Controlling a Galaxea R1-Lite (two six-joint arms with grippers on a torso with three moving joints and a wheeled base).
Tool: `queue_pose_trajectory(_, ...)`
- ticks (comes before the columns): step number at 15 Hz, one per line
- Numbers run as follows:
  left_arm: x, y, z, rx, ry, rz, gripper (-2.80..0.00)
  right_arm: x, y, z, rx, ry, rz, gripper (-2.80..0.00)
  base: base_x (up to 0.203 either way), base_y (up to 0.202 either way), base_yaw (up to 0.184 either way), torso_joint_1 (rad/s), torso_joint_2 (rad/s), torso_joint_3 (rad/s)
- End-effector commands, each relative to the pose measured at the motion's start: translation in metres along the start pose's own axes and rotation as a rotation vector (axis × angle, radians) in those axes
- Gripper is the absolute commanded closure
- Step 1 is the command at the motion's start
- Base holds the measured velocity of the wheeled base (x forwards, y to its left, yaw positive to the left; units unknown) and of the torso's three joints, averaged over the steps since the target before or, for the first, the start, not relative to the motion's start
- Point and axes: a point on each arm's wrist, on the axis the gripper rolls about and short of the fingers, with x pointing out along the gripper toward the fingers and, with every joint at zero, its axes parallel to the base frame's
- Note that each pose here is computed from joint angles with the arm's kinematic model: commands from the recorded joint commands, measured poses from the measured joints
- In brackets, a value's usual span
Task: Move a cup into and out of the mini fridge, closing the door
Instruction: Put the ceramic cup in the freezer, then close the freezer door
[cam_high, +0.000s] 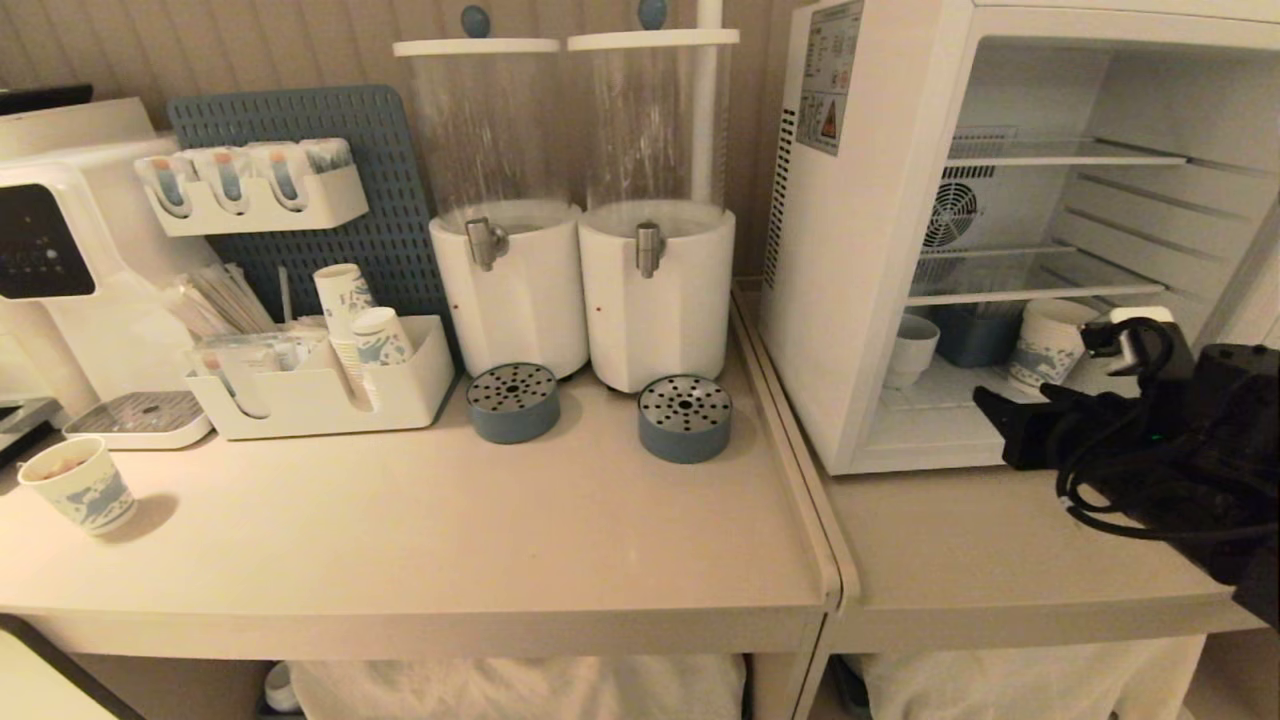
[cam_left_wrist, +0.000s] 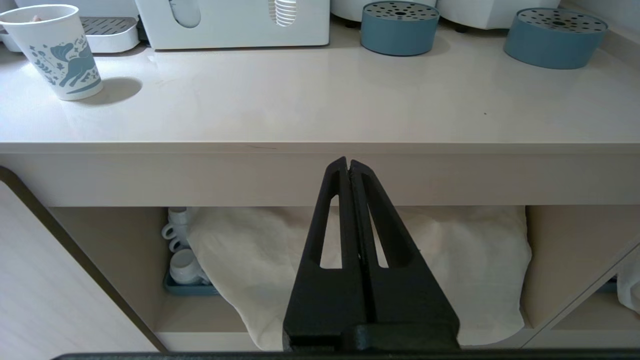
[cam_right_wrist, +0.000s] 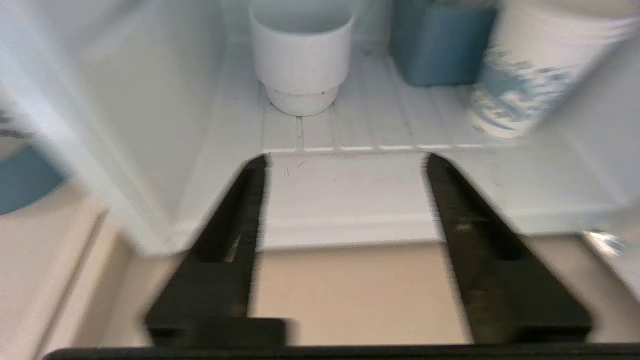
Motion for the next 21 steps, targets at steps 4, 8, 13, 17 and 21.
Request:
queue_pose_trajectory(4, 0.000, 0.000, 0.000, 0.000, 0.001, 0.000, 0.00, -0.079, -0.011, 0.016, 0.020, -0.129, 0.027, 0.00, 0.000, 0.000, 0.000, 0.000, 0.00, 0.000)
queue_pose_trajectory(8, 0.000, 0.000, 0.000, -0.002, 0.001, 0.000, 0.00, -0.141, -0.025, 0.026, 0.042, -0.200, -0.047, 0.00, 0.000, 0.000, 0.000, 0.000, 0.00, 0.000)
queue_pose_trajectory(13, 0.000, 0.000, 0.000, -0.002, 0.001, 0.000, 0.00, -0.253, -0.051, 0.014, 0.107, -0.313, -0.302, 0.00, 0.000, 0.000, 0.000, 0.000, 0.00, 0.000)
queue_pose_trajectory(17, 0.000, 0.000, 0.000, -0.002, 0.001, 0.000, 0.00, -0.290, -0.061, -0.005, 0.133, -0.250, -0.617, 0.00, 0.000, 0.000, 0.000, 0.000, 0.00, 0.000)
queue_pose_trajectory(21, 0.000, 0.000, 0.000, -0.002, 0.001, 0.000, 0.00, -0.305, -0.057, -0.012, 0.113, -0.240, -0.647, 0.00, 0.000, 0.000, 0.000, 0.000, 0.00, 0.000)
